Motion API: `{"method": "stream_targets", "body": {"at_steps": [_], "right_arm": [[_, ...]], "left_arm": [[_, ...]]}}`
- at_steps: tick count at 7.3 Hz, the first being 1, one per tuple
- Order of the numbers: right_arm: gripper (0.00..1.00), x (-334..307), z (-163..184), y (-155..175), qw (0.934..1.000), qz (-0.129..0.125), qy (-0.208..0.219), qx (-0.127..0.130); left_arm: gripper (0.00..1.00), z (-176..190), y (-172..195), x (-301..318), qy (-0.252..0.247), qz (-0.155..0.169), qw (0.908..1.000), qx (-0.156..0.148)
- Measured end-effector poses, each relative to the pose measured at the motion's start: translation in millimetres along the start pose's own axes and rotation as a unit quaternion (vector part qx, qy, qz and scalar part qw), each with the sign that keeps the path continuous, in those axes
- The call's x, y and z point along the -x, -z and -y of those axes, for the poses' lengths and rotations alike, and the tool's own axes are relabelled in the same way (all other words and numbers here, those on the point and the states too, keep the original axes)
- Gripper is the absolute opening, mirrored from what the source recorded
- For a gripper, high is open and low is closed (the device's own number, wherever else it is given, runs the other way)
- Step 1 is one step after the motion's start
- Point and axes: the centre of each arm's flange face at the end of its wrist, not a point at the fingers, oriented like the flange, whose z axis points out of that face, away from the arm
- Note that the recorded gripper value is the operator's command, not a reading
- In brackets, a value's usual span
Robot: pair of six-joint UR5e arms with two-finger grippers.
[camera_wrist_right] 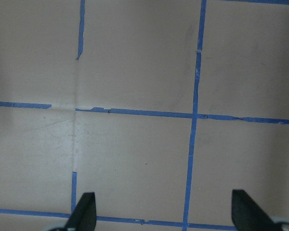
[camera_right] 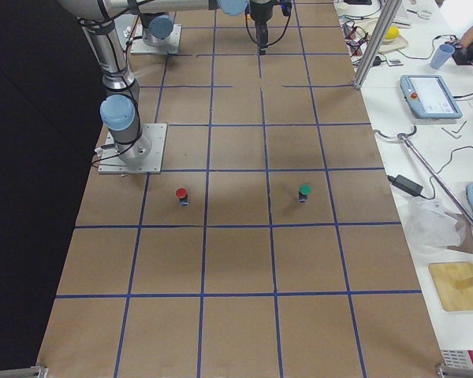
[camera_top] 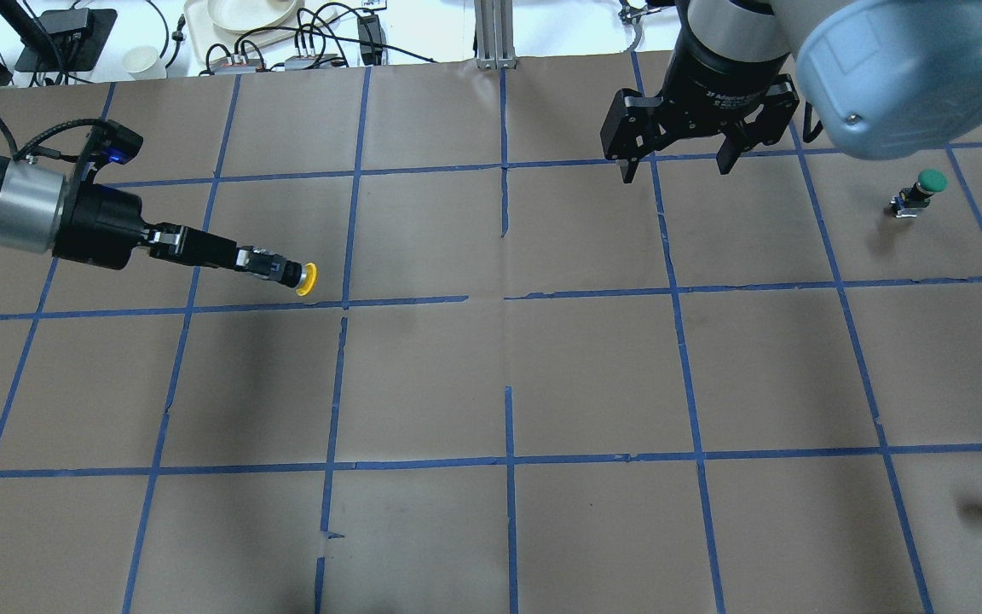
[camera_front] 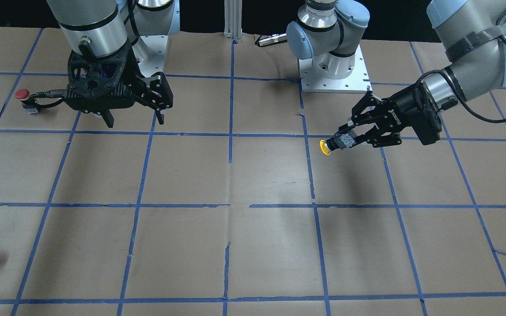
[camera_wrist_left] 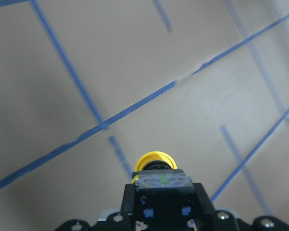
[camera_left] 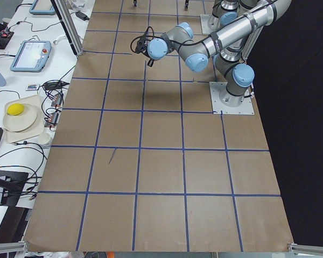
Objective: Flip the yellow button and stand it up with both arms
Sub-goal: 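Lift the yellow button with the left gripper toward the center while the right gripper approaches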
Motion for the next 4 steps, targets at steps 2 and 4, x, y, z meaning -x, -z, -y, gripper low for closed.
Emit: {"method": "stream_targets", "body": {"at_steps": [2,4], "right_arm": [[1.0,-41.4,10.3,10.5,0.995,0.068,-0.073,-0.002],[1.0,-62.9,12.6,12.6,0.9681,0.21,-0.132,0.032]], "left_arm": [[0.03,3.0,-22.8,-28.8,0.076,-0.121,0.9882,-0.056],[0.03,11.3,-48.2,-58.1,0.116,-0.204,0.9675,-0.095]]}}
